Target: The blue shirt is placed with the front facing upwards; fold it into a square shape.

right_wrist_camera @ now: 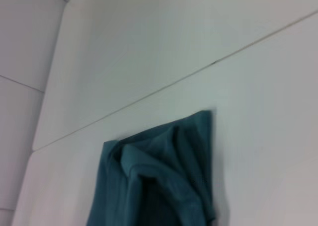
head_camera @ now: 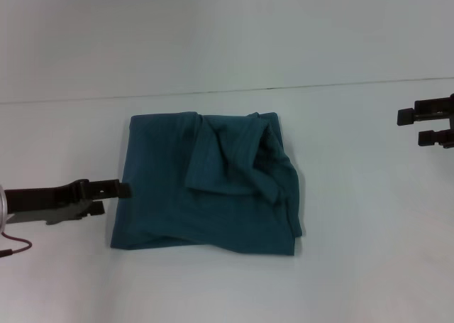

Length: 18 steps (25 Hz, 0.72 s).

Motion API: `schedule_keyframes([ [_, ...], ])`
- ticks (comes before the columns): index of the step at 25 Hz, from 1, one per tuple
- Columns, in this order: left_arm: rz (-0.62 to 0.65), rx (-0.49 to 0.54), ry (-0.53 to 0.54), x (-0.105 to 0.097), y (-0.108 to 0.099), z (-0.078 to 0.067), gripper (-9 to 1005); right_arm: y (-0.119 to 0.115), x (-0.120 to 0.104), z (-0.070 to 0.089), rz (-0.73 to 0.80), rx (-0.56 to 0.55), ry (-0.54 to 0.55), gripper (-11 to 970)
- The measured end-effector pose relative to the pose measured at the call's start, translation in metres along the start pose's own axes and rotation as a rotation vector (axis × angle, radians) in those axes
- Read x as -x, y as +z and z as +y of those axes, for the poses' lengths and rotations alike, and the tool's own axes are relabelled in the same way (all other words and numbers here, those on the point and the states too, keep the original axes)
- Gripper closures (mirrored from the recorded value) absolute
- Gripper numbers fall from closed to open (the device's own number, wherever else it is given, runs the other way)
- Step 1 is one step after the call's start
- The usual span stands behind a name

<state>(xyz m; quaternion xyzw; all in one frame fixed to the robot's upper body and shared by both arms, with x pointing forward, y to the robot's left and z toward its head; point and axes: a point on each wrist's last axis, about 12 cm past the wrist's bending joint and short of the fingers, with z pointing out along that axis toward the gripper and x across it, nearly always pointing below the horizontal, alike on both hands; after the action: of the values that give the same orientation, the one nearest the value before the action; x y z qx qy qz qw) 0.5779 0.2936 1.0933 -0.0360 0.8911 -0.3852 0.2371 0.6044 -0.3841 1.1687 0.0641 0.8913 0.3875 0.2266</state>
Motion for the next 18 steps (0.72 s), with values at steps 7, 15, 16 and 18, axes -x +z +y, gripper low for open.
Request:
schedule_keyframes([
  [7, -0.031, 0.049, 0.042, 0.006, 0.012, 0.005, 186, -0.002, 0.006, 0.003, -0.002, -0.026, -0.024, 139],
  [15, -0.003, 0.100, 0.056, 0.009, 0.029, 0.006, 186, -0.002, 0.006, 0.003, 0.003, -0.025, -0.031, 139],
  [16, -0.004, 0.103, 0.056, 0.009, 0.030, 0.006, 186, -0.002, 0.006, 0.003, 0.003, -0.025, -0.031, 139],
  [18, 0.000, 0.108, 0.062, 0.009, 0.032, 0.005, 186, -0.002, 0.006, 0.003, 0.003, -0.025, -0.032, 139],
])
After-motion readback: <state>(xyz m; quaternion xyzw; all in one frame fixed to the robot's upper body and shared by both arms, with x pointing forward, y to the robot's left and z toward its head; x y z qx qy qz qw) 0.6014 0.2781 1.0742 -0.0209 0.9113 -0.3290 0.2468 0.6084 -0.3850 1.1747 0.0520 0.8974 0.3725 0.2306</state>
